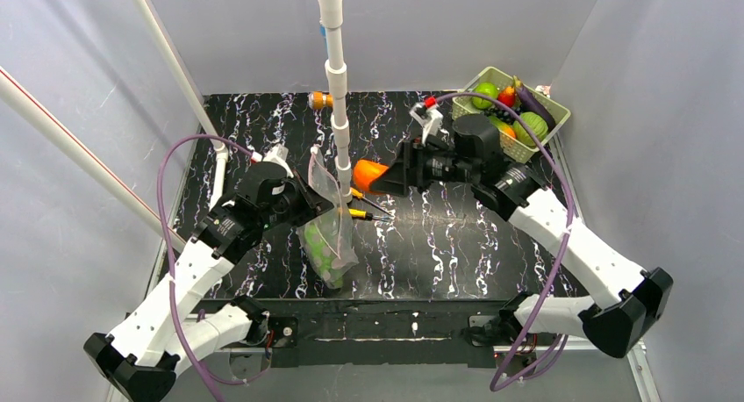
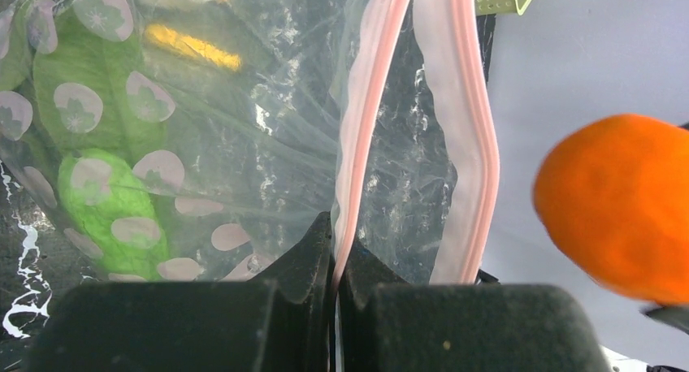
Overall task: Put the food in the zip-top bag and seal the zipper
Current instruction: Place the fake vegetable in the zipper food storage bag.
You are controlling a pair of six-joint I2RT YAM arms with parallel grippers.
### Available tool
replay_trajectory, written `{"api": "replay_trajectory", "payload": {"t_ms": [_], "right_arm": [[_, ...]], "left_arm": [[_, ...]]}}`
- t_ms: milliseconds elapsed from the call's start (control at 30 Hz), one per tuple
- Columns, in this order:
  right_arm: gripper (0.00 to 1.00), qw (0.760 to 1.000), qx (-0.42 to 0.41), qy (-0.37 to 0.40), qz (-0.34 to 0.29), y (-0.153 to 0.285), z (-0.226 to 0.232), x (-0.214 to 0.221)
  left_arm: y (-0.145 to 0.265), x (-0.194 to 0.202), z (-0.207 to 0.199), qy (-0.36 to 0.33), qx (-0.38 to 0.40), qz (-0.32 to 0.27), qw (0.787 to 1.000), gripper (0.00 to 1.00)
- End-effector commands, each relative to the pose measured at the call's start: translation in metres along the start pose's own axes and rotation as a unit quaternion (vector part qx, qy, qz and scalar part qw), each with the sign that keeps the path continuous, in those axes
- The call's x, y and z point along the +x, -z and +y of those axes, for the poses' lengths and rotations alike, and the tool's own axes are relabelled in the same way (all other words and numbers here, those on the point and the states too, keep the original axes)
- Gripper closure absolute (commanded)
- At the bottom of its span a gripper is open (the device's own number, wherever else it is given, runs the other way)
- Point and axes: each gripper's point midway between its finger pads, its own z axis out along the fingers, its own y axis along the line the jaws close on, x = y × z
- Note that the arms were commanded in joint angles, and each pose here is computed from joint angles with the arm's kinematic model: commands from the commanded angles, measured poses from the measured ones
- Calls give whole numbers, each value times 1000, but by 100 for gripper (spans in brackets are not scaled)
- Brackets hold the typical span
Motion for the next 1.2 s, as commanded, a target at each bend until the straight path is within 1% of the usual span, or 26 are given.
{"api": "replay_trajectory", "payload": {"t_ms": [0,100,233,300,433,567,633,767,867,967,1000,1067,1167], "right_arm": [[99,999,-17,30,-8,-10,34,-20],[99,998,-42,32,-18,-14,50,-20],[99,997,-72,38,-9,-19,78,-21],[99,997,-67,33,-6,-24,86,-20],[99,999,25,-35,-4,-41,65,-13],[99,995,80,-60,8,-54,49,5],[99,991,115,-61,11,-60,38,15],[99,976,211,-31,34,-61,11,31],[99,957,282,25,57,-55,-5,38],[98,943,313,78,82,-53,-9,42],[95,943,308,91,92,-55,-6,45],[86,944,295,111,103,-58,4,47],[64,950,269,124,104,-60,22,42]], "left_arm": [[3,3,3,5,3,0,1000,100],[5,1,0,4,6,-2,1000,100],[3,-1,-3,1,5,-1,1000,100],[2,-2,-5,2,6,0,1000,100],[1,-4,-9,7,13,-3,1000,100],[5,-4,-15,12,29,-5,999,100],[8,-6,-20,15,44,-8,999,100],[15,-8,-28,23,67,-17,997,100],[19,-8,-31,26,76,-16,997,100],[20,-8,-33,28,79,-15,996,100],[20,-7,-33,28,80,-14,996,100],[21,-7,-34,29,81,-11,996,100],[25,-8,-38,29,90,-11,995,100]]}}
